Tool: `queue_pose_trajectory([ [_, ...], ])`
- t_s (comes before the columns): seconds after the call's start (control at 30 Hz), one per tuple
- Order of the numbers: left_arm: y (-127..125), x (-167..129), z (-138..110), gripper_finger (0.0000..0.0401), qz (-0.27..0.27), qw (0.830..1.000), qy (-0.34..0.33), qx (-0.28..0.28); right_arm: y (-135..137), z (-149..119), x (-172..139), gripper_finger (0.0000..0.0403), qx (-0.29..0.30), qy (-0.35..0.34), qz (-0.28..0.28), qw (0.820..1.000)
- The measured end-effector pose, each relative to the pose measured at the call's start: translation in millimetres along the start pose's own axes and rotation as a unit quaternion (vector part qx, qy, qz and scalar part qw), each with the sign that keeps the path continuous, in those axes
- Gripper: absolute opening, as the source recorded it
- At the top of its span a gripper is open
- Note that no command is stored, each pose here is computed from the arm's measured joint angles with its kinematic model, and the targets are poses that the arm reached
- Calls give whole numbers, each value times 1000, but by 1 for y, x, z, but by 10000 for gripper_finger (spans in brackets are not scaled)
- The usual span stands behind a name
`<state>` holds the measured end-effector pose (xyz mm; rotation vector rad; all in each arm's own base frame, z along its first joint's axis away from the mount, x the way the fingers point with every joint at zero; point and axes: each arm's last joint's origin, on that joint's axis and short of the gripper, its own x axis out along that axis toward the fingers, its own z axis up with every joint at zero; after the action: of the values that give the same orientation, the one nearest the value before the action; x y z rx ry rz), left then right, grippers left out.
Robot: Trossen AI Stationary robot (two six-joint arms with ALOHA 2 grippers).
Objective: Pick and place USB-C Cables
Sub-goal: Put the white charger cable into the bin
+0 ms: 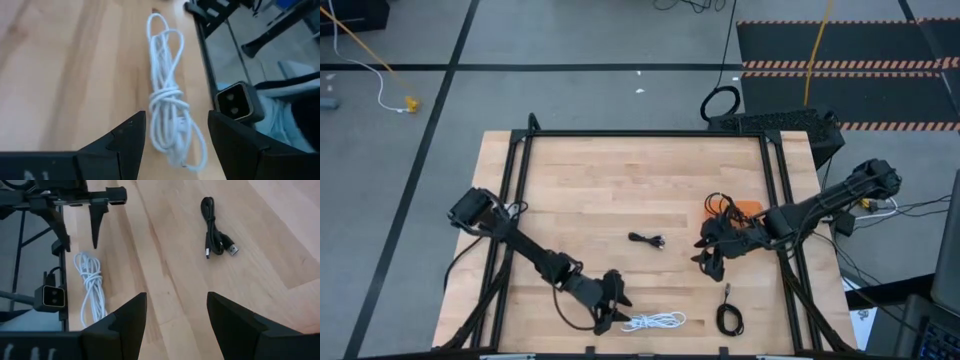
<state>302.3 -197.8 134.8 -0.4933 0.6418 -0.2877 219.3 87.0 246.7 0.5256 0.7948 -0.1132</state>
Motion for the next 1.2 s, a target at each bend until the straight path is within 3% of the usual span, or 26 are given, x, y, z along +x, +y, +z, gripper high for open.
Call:
queue_pose_trajectory([
  [0.13,-14,9,-9,216,-2,1000,3,-3,2,-2,0,199,4,1,2,1000],
  [0.23,-28,17,-9,216,1,1000,9,26,2,-1,0,199,9,0,3,1000],
  [0.43,-31,30,-7,216,109,988,60,86,3,0,-1,199,11,-6,11,1000],
  [0.67,-35,38,-9,216,119,986,75,89,5,1,-1,199,9,-12,20,1000],
  [0.87,-35,37,-9,214,140,986,64,60,5,1,-1,199,-8,-13,20,1000],
  [1.0,-31,36,-11,185,157,983,77,52,5,1,-1,199,-13,-13,20,1000],
  [1.2,-26,35,-11,108,174,979,89,51,5,1,-1,199,-15,-13,20,1000],
])
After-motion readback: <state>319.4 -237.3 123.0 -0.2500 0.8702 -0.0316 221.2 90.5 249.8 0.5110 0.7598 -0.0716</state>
